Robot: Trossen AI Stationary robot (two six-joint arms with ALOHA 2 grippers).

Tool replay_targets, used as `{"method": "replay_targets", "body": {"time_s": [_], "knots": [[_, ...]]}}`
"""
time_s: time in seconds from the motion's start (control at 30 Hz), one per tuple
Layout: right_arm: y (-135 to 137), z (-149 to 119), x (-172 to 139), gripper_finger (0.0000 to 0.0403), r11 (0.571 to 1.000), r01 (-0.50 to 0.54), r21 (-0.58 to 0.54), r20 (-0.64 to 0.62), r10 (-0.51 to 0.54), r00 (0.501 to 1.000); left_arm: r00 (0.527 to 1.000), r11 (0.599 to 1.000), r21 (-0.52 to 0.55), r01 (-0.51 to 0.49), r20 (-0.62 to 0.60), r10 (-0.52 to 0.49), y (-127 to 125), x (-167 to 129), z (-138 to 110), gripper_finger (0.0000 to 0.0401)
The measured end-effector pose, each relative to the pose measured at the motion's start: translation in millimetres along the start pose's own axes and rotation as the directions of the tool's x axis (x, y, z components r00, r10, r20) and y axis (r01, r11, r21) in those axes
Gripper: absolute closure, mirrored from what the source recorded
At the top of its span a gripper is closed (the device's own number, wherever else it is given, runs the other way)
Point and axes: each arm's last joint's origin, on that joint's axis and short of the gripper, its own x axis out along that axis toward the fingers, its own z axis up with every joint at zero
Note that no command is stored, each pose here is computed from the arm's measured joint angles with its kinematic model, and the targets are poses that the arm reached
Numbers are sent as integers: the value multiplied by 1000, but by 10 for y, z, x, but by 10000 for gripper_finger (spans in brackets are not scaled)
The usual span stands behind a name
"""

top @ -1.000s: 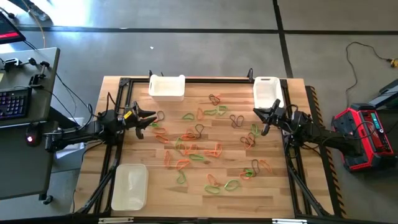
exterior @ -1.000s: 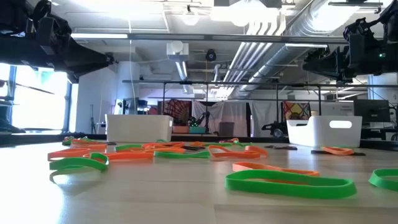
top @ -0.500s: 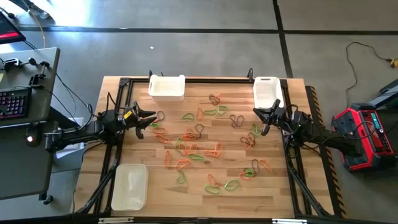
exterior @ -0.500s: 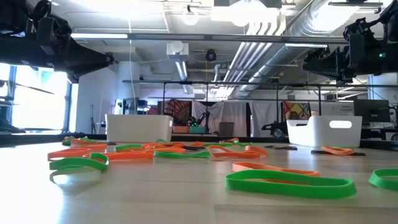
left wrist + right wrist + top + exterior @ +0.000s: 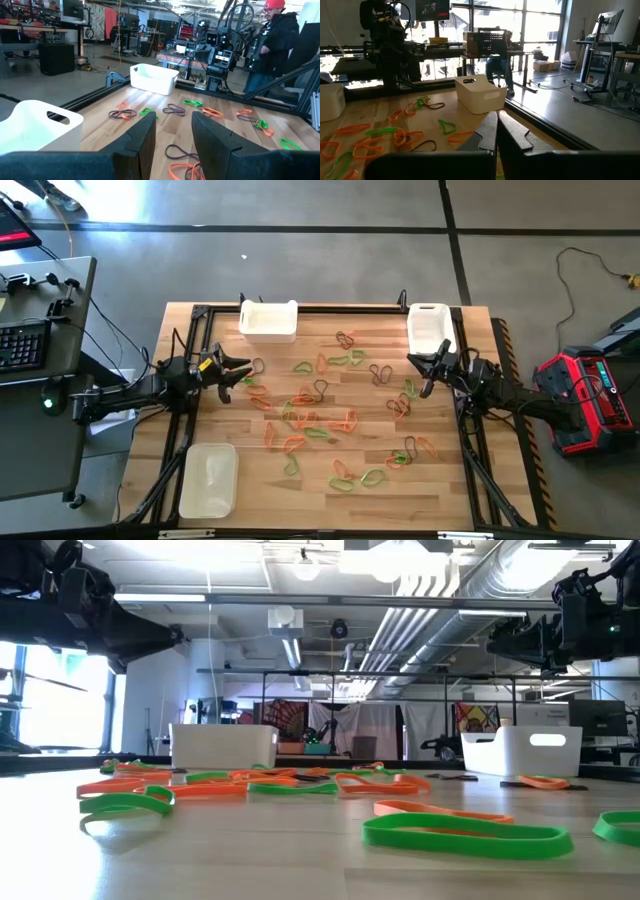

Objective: Sort rubber bands into baskets

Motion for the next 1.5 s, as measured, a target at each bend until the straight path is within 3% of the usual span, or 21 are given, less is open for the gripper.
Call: {"method": "replay_targets", "body": {"time_s": [0.5,0.7,0.83,1.03,1.27,1.5], "knots": [[0,0,0,403,1000,0,0,0,0,1000,1000,1000,5,0,0,0,0,0,1,281],[0,-1,0,403,1000,0,0,0,0,1000,998,990,134,-53,22,50,14,0,17,281],[0,0,0,403,1000,0,0,0,0,1000,999,995,81,-50,24,48,12,-1,19,281],[0,1,0,403,1000,0,0,0,0,1000,995,992,85,-89,51,85,21,-2,42,281],[0,0,0,403,1000,0,0,0,0,1000,989,989,-77,-127,66,132,34,-4,53,281],[0,0,0,403,1000,0,0,0,0,1000,985,980,-119,-162,46,168,46,1,31,301]]}}
